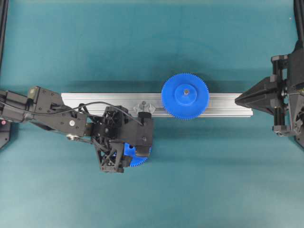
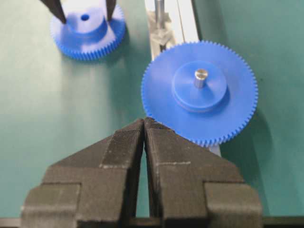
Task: Find the location of the shaft and insert the small gear.
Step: 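Close the left gripper on the small blue gear's hub and lift it, then carry the gear with the left gripper over the empty left shaft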
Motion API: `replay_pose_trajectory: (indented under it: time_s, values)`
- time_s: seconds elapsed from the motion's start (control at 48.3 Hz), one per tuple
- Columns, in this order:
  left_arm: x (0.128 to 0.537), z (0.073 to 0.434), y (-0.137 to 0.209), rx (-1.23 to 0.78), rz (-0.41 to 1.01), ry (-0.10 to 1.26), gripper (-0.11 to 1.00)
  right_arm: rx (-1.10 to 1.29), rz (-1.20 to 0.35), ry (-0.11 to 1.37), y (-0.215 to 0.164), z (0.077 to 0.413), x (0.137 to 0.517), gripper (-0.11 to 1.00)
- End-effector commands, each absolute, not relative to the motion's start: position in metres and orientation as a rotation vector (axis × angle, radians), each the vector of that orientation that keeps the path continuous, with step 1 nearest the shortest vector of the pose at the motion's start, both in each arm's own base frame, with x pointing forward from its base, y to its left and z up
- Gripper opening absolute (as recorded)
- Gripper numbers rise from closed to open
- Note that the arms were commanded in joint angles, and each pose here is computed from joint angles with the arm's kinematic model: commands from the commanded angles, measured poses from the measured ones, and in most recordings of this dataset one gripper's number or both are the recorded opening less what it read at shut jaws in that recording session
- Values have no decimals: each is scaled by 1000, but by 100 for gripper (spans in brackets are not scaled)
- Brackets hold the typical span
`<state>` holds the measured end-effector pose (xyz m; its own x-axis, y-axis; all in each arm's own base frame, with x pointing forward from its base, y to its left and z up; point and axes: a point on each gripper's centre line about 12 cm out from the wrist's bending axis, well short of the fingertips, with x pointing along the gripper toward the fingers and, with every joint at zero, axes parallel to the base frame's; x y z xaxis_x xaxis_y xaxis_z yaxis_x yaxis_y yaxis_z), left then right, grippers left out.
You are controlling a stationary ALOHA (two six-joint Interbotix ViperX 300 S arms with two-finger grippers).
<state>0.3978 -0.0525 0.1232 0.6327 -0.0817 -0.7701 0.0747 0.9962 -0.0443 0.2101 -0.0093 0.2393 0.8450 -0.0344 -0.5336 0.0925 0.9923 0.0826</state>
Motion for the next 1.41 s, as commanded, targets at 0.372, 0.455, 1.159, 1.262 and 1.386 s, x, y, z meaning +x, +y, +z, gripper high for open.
replay_pose_trajectory:
  time_s: [0.372,0.455,1.159,1.262,1.386]
  values:
    - [395,124,-53,-11,-83,933,89,119,-70,540,-10,243,210,12]
    - [394,122,-53,-10,-81,960,89,117,-70,540,-10,243,210,12]
    - [406,196,-47,35,-101,780,65,134,-74,532,-9,240,204,12]
    - [404,213,-37,25,-79,739,65,150,-78,527,-9,239,201,12]
    - [401,232,-20,13,-42,692,65,151,-78,515,-9,241,199,12]
